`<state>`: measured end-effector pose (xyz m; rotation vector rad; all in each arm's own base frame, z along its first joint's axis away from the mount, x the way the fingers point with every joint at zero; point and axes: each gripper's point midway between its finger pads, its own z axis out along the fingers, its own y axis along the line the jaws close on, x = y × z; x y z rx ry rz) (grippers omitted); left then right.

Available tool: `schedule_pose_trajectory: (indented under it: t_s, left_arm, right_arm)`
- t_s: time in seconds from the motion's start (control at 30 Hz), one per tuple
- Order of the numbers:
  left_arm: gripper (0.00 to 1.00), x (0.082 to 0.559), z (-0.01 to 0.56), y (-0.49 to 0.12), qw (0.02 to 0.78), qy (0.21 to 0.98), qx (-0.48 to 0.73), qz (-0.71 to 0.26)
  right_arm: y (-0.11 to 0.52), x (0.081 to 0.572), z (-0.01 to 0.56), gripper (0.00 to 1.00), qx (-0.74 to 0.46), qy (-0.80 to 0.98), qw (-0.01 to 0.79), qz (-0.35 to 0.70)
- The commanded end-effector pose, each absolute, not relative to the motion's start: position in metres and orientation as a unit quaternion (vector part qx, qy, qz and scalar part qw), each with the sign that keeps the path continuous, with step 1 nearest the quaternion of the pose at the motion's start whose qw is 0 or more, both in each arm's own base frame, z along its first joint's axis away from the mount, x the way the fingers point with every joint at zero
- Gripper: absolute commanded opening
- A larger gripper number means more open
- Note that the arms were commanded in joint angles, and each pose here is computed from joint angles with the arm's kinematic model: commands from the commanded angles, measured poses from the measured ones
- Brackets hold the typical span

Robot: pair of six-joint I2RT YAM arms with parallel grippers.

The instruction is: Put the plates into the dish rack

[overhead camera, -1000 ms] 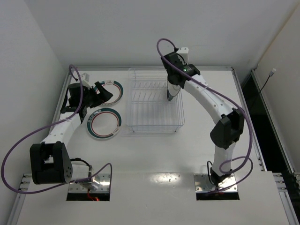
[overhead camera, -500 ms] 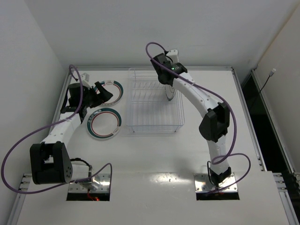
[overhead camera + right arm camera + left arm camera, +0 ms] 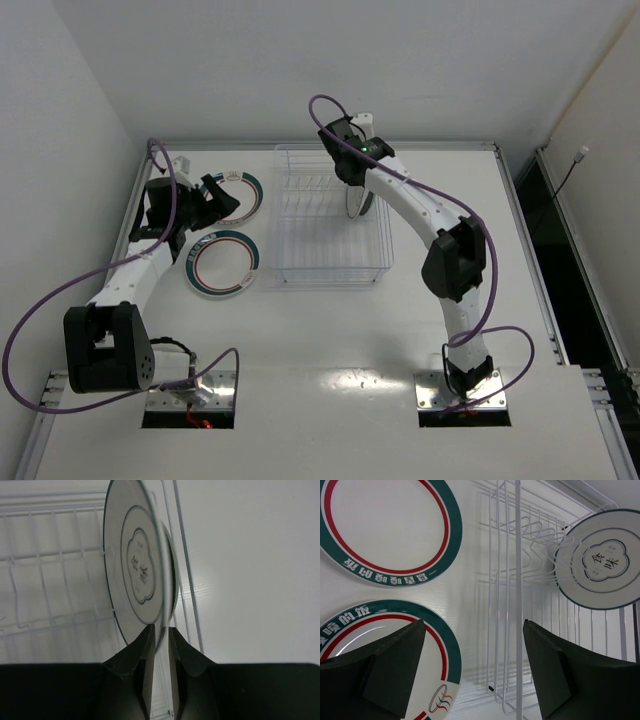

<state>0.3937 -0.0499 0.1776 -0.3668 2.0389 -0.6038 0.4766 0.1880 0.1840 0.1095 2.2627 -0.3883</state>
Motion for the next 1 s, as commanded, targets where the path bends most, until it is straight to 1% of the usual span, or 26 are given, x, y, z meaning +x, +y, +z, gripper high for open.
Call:
schedule_pose_trajectory:
  t_s: [0.0,0.07,0.17,0.2,0.27,0.3,0.33,0.37,0.4,0.43,0.47,0.5,0.53,0.57,0.6,0.67,0.77,0.83,0.9,0.97]
  left_arm:
    - [0.77,0.402,0.194,-0.046,0.494,0.825,-0.142,-0.237]
    - [0.77,0.401,0.192,-0.046,0.490,0.827,-0.143,-0.237]
    - [0.77,0.401,0.192,-0.044,0.491,0.827,-0.146,-0.232]
    - [0.77,0.400,0.190,-0.042,0.488,0.829,-0.151,-0.227]
    - [0.77,0.400,0.185,-0.033,0.484,0.835,-0.169,-0.202]
    - [0.77,0.398,0.180,-0.027,0.478,0.838,-0.186,-0.188]
    - [0.80,0.399,0.178,-0.011,0.482,0.836,-0.214,-0.149]
    - [0.85,0.393,0.168,-0.003,0.467,0.842,-0.239,-0.128]
    - [0.89,0.392,0.166,0.008,0.464,0.836,-0.269,-0.116]
    - [0.92,0.392,0.166,0.015,0.466,0.831,-0.285,-0.108]
    - [0.92,0.388,0.161,0.020,0.457,0.831,-0.300,-0.107]
    - [0.97,0.382,0.153,0.032,0.444,0.824,-0.338,-0.100]
    - [0.99,0.378,0.146,0.037,0.433,0.822,-0.356,-0.102]
    - [0.99,0.372,0.146,0.042,0.426,0.816,-0.372,-0.117]
    - [0.99,0.357,0.138,0.056,0.416,0.800,-0.413,-0.129]
    - [0.99,0.341,0.133,0.061,0.409,0.780,-0.450,-0.147]
    - [1.00,0.318,0.130,0.049,0.405,0.761,-0.477,-0.174]
    - [1.00,0.303,0.115,0.041,0.382,0.758,-0.497,-0.183]
    - [1.00,0.295,0.114,0.034,0.380,0.759,-0.492,-0.193]
    - [0.97,0.284,0.096,0.026,0.358,0.756,-0.506,-0.209]
  right_arm:
    - [0.199,0.480,0.189,0.14,0.048,0.901,0.415,-0.113]
    - [0.200,0.481,0.184,0.14,0.046,0.903,0.411,-0.115]
    - [0.195,0.481,0.185,0.22,0.050,0.903,0.410,-0.118]
    - [0.194,0.480,0.194,0.28,0.053,0.901,0.416,-0.113]
    - [0.192,0.477,0.218,0.34,0.060,0.893,0.434,-0.101]
    - [0.190,0.474,0.221,0.40,0.057,0.892,0.438,-0.100]
    - [0.188,0.475,0.246,0.43,0.071,0.880,0.464,-0.074]
    - [0.189,0.473,0.255,0.45,0.062,0.876,0.475,-0.063]
    - [0.194,0.468,0.250,0.49,0.049,0.880,0.470,-0.043]
    - [0.200,0.470,0.262,0.51,0.053,0.870,0.490,-0.016]
    - [0.201,0.465,0.279,0.53,0.050,0.862,0.505,0.004]
    - [0.200,0.463,0.273,0.54,0.045,0.865,0.499,0.016]
    - [0.203,0.461,0.276,0.54,0.043,0.865,0.500,0.026]
    - [0.206,0.460,0.275,0.55,0.043,0.866,0.497,0.035]
    - [0.211,0.459,0.274,0.55,0.035,0.868,0.492,0.049]
    - [0.215,0.456,0.278,0.56,0.029,0.870,0.489,0.059]
    - [0.221,0.452,0.266,0.56,0.016,0.878,0.473,0.072]
    - [0.223,0.451,0.257,0.57,0.012,0.882,0.465,0.073]
    - [0.225,0.449,0.258,0.57,0.014,0.881,0.466,0.082]
    - [0.226,0.448,0.253,0.57,0.011,0.884,0.460,0.084]
